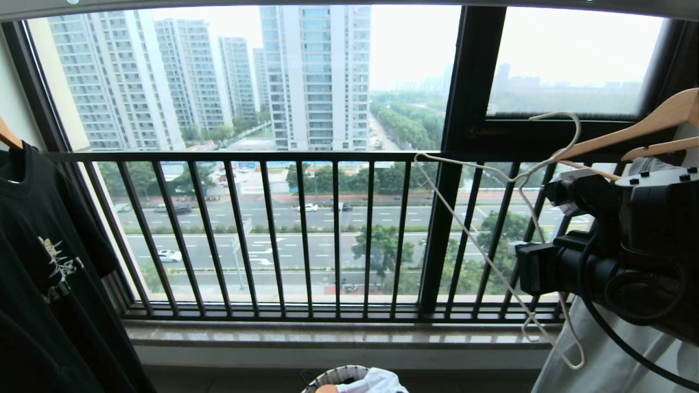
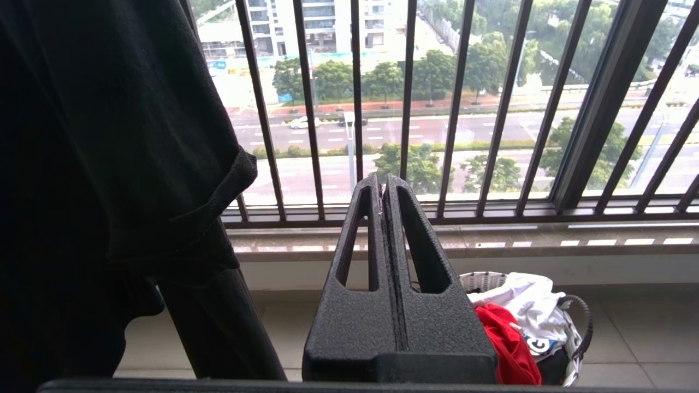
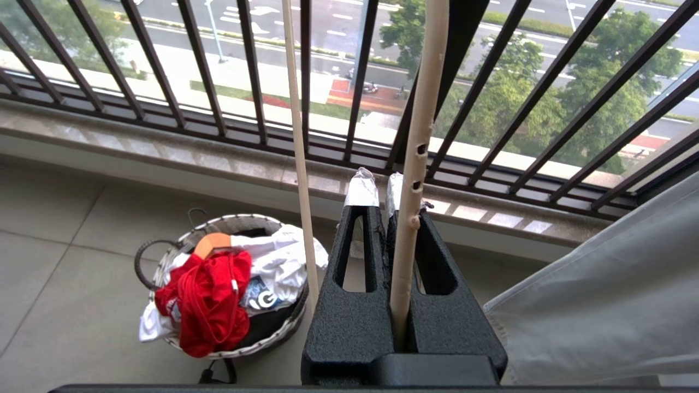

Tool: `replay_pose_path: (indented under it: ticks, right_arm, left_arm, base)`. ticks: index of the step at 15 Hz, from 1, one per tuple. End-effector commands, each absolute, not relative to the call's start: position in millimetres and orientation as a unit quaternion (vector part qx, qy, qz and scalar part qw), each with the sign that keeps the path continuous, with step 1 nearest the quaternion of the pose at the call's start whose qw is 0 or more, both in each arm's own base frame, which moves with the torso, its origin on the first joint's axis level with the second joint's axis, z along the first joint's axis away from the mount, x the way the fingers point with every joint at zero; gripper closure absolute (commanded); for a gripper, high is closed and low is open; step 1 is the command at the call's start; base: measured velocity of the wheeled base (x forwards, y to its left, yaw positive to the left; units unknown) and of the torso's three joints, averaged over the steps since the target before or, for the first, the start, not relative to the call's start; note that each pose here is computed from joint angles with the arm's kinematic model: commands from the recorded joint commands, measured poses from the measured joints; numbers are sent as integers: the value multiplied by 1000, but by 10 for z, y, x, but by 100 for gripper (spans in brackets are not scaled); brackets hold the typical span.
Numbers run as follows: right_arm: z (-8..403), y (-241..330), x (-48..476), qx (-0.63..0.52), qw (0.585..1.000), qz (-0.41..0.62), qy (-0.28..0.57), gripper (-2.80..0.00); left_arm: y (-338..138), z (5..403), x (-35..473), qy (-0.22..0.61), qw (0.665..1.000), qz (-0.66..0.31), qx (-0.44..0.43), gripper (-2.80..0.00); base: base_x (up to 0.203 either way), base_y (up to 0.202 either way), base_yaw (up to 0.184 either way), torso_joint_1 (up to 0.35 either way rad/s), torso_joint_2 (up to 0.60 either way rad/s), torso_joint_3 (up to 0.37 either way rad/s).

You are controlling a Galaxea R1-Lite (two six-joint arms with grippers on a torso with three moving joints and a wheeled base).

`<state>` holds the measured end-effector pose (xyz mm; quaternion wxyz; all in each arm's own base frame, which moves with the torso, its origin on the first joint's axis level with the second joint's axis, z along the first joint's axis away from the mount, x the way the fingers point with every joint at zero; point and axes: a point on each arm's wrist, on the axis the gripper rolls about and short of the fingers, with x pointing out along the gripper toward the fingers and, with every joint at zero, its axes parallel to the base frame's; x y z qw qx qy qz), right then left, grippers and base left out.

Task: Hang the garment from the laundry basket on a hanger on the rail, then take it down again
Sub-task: Pick up the clothes rack on the clothesline, then pick up clothes from the basket

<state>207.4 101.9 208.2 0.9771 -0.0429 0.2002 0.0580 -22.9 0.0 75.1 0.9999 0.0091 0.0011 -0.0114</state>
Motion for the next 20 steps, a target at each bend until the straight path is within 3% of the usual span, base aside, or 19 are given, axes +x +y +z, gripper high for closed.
replay_pose_path:
  ticks: [1,20]
  right_arm:
    - [2083,1011,2079,-42,977,55,199,0]
    - [2068,1007,2079,-49,978,56,196,0]
  left_arm:
    - [0,752,-228,1,1000,-12,9,0]
    - [0,752,-228,1,1000,-12,9,0]
  base:
    - [0,0,0,-149,341,194]
    - [0,0,0,-201,477,276]
